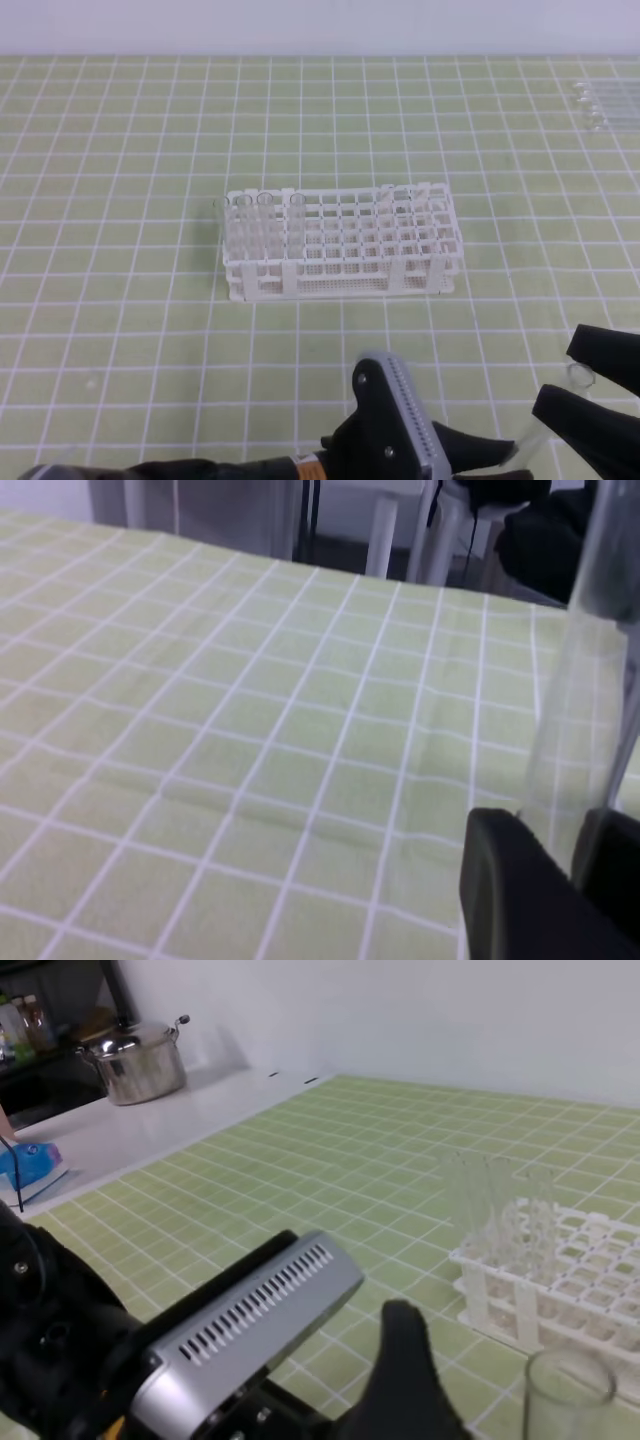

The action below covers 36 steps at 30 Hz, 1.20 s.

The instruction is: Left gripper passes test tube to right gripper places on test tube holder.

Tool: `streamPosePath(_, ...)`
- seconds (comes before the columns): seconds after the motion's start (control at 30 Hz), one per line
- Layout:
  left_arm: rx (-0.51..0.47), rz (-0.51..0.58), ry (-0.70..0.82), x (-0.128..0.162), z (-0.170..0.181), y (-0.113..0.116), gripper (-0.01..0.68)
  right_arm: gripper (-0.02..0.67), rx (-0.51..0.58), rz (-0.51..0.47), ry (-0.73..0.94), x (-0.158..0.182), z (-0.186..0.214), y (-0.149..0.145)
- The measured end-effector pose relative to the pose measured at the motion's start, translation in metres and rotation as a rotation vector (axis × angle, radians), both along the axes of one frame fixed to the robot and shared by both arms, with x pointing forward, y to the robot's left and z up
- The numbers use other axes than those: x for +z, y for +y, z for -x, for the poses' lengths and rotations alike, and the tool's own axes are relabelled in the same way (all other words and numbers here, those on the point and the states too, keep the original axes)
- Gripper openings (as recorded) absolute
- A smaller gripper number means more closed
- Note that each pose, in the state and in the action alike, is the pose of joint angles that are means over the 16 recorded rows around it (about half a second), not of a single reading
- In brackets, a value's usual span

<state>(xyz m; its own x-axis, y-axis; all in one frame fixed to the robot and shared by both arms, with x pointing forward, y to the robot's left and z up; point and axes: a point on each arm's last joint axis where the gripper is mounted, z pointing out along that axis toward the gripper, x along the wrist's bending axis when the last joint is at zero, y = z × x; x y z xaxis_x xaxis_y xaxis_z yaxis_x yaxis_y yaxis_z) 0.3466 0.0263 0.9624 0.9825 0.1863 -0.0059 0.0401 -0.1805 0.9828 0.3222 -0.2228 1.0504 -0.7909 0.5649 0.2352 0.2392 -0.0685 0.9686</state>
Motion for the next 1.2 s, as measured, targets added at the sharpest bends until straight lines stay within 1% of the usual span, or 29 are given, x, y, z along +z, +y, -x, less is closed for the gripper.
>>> streamPosePath(0.17, -0.003, 0.025, -0.011, 0.005, -0.001, -0.003, 0.019, 0.442, 0.0, 0.005, 0.001, 0.0, 0.0, 0.0)
streamPosePath(0.33, -0.006, 0.039, -0.015, 0.007, -0.002, -0.005, 0.025, 0.412, 0.0, 0.008, 0.001, -0.001, 0.0, 0.0)
streamPosePath(0.6, -0.012, 0.066, -0.015, 0.009, -0.001, -0.005, 0.019, 0.331, -0.002, 0.015, -0.003, -0.001, 0.0, 0.0)
streamPosePath(0.67, -0.013, 0.078, -0.015, 0.01, -0.001, -0.005, 0.007, 0.308, -0.002, 0.018, -0.007, -0.001, 0.0, 0.0)
streamPosePath(0.9, -0.017, 0.115, -0.013, 0.014, 0.0, -0.006, 0.007, 0.241, 0.002, 0.032, -0.025, -0.001, 0.0, 0.0)
streamPosePath(1.2, -0.022, 0.125, 0.015, 0.011, 0.0, -0.007, 0.025, 0.193, 0.007, 0.045, -0.048, -0.001, 0.0, 0.0)
